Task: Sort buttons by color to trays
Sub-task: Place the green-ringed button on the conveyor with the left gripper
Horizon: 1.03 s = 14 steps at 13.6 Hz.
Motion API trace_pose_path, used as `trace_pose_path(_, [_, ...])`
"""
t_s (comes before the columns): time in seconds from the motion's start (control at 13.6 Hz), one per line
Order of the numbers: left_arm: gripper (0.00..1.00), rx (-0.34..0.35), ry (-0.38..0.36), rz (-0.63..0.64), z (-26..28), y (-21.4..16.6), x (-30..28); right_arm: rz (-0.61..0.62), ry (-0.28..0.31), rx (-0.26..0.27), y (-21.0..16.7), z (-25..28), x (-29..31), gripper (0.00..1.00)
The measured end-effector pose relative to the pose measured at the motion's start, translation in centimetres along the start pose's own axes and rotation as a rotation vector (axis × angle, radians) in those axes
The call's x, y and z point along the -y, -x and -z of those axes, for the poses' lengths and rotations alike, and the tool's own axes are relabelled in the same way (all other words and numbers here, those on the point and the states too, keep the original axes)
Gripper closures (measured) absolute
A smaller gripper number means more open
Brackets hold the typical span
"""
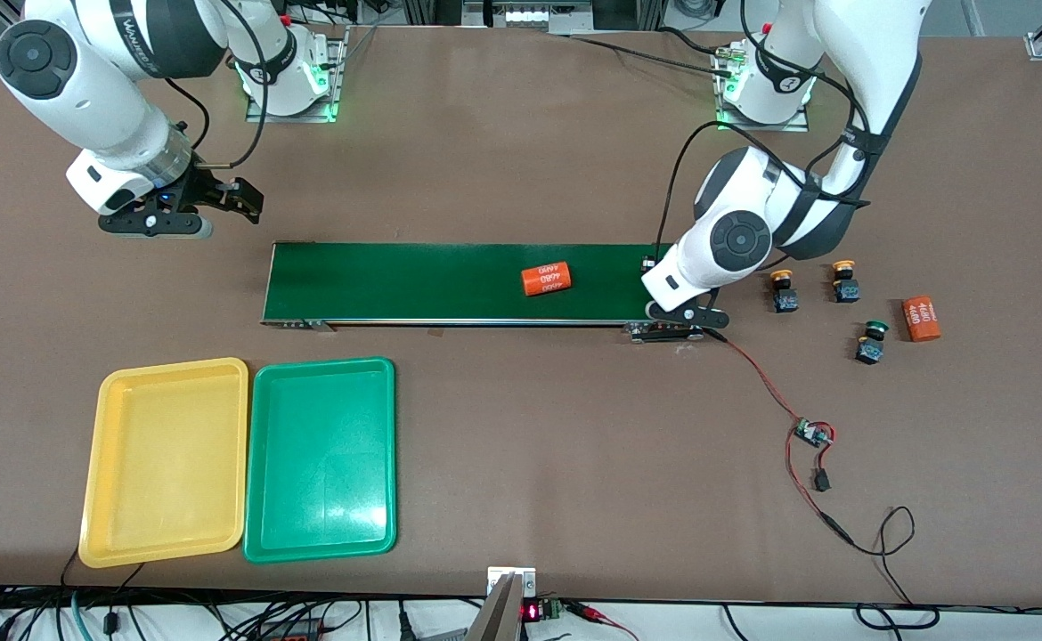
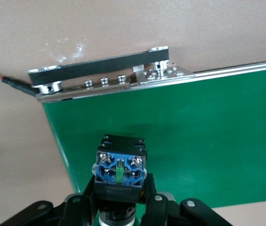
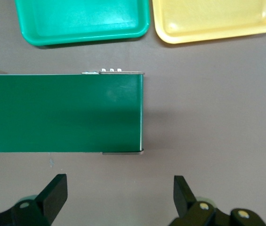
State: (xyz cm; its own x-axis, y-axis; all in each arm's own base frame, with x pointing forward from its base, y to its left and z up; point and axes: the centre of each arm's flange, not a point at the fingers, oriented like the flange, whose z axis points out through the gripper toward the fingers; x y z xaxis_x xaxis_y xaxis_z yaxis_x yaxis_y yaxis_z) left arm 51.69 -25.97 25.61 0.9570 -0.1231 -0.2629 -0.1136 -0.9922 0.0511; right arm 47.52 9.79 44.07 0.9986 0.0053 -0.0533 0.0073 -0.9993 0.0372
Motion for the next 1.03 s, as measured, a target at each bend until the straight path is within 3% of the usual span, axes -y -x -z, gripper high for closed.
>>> trace_pose_path(0.3, [0.56,-0.025,0.008,-0.001,-0.4,0.0,-0.1,-0.003,-0.036,-0.013,0.2,-0.6,3.2,0.0])
trace_pose_path(0.66, [0.04,-0.077,0.008,-0.004,4.8,-0.2,-0.4,-0.045,-0.043,-0.015,0.7,-2.3,8.2,0.0])
trace_pose_path(0.74, [0.0,-0.086,0.004,0.014,6.5,-0.3,0.6,-0.051,-0.043,-0.014,0.9,-2.7,9.4,0.0])
trace_pose_path(1.03, [0.0,-0.106,-0.036,0.132,8.5,-2.4,12.0,-0.068,-0.039,-0.006,1.2,-3.8,11.3,0.0])
